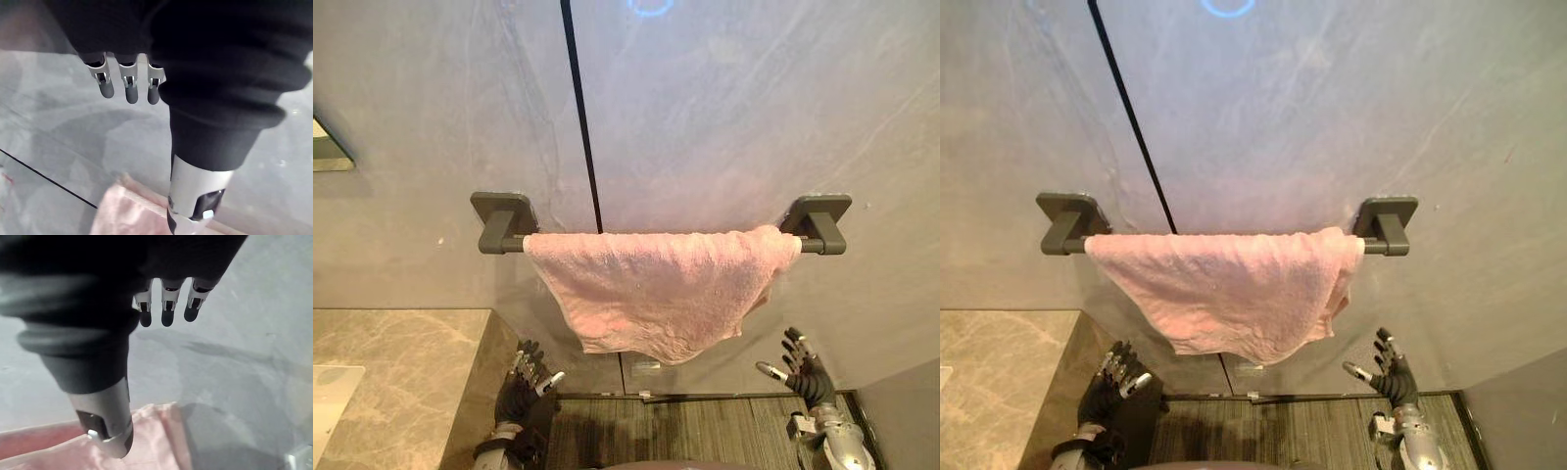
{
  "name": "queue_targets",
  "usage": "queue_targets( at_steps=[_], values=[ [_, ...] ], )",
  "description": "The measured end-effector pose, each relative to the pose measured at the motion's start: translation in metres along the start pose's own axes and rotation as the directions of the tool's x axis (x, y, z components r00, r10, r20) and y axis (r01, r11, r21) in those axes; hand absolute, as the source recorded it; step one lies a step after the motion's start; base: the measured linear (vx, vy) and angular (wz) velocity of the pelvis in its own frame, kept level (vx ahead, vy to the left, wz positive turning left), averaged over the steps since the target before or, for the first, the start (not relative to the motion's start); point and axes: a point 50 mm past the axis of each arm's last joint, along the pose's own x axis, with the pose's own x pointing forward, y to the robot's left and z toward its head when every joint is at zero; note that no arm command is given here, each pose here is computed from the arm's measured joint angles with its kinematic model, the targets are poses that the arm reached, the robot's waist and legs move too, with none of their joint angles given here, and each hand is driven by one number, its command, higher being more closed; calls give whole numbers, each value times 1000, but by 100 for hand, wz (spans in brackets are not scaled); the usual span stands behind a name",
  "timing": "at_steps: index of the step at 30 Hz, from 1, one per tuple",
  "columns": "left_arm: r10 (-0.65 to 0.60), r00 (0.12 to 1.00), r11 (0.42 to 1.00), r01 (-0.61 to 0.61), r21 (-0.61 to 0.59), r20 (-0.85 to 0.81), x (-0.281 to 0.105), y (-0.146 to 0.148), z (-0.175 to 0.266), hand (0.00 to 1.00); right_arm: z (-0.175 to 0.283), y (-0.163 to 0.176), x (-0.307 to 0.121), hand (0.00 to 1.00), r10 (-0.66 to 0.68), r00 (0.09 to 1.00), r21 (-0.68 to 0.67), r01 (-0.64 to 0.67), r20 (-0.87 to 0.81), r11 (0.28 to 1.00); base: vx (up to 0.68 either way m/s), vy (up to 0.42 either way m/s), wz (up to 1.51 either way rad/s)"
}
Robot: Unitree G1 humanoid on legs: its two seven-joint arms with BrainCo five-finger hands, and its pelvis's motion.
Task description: Organize washtable
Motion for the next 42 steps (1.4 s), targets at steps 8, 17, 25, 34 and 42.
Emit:
queue_targets(
  at_steps=[8, 17, 25, 34, 42],
  values=[
    [88, 963, 993, -64, 102, -254, -5, 12, -50, 0, -54, -2, -9, 0, -45, 967, 1, 47, -249, 999, -37, -20, -1],
    [171, 889, 980, -108, 168, -424, -14, 18, -87, 0, -92, 1, -18, 0, -60, 897, -87, 25, -438, 996, -8, -3, 0],
    [201, 872, 970, -115, 213, -446, -14, 21, -91, 0, -98, 7, -13, 0, -47, 882, -120, -11, -469, 993, 9, -3, 0],
    [197, 918, 959, -109, 260, -344, 11, 26, -64, 0, -76, 25, 14, 0, 24, 918, -204, -113, -395, 973, -76, -16, -20],
    [157, 971, 966, -113, 234, -179, 34, 13, -28, 0, -65, 22, 10, 0, 23, 941, -222, -103, -339, 970, -31, -204, 88]
  ],
)
